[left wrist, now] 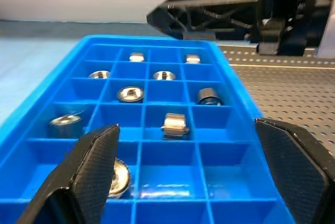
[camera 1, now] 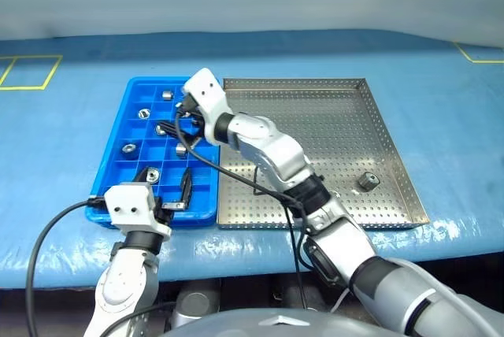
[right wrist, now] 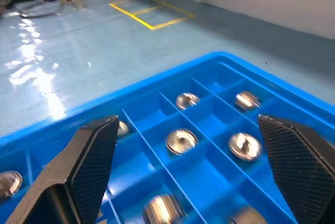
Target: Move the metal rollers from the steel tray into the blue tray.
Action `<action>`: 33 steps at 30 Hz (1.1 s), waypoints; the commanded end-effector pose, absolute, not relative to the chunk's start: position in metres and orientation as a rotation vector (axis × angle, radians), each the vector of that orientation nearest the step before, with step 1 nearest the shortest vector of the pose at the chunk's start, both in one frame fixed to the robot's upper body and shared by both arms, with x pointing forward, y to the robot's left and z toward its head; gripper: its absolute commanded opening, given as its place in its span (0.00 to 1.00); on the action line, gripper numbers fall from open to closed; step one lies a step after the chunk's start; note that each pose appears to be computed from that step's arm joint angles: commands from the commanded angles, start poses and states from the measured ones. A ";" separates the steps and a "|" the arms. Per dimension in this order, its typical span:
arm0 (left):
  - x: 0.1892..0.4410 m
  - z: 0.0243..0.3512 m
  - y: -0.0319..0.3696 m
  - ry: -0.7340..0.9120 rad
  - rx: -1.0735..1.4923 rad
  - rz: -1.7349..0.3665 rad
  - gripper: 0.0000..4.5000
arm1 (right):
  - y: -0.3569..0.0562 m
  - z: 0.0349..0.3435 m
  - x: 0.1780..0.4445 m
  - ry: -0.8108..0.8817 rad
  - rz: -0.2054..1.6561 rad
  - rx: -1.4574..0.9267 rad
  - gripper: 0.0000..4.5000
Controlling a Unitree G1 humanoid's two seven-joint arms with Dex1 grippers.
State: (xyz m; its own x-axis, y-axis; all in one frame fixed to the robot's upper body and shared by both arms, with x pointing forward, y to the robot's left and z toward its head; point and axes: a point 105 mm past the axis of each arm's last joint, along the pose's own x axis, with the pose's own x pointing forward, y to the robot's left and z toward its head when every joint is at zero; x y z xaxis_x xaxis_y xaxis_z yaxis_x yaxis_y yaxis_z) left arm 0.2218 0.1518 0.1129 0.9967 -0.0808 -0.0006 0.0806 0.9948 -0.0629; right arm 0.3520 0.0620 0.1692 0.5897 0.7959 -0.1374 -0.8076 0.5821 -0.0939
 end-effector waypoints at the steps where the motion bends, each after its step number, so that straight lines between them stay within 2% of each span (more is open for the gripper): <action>1: 0.228 0.116 0.142 -0.007 -0.060 -0.160 1.00 | 0.023 0.179 0.357 0.077 0.817 -0.197 0.99; 7: 0.240 0.119 0.128 -0.016 -0.028 -0.297 1.00 | -0.049 0.153 0.353 0.221 0.612 -0.275 0.99; 12: 0.246 0.120 0.114 -0.013 -0.005 -0.413 1.00 | -0.086 0.130 0.336 0.361 0.518 -0.269 0.99; 18: 0.250 0.118 0.098 -0.006 0.005 -0.529 1.00 | -0.101 0.111 0.311 0.502 0.499 -0.243 0.99; 26: 0.250 0.115 0.089 0.007 -0.006 -0.580 1.00 | -0.110 0.097 0.285 0.643 0.492 -0.240 0.99; 33: 0.239 0.108 0.077 0.053 -0.005 -0.704 1.00 | -0.115 0.083 0.274 0.727 0.484 -0.234 0.99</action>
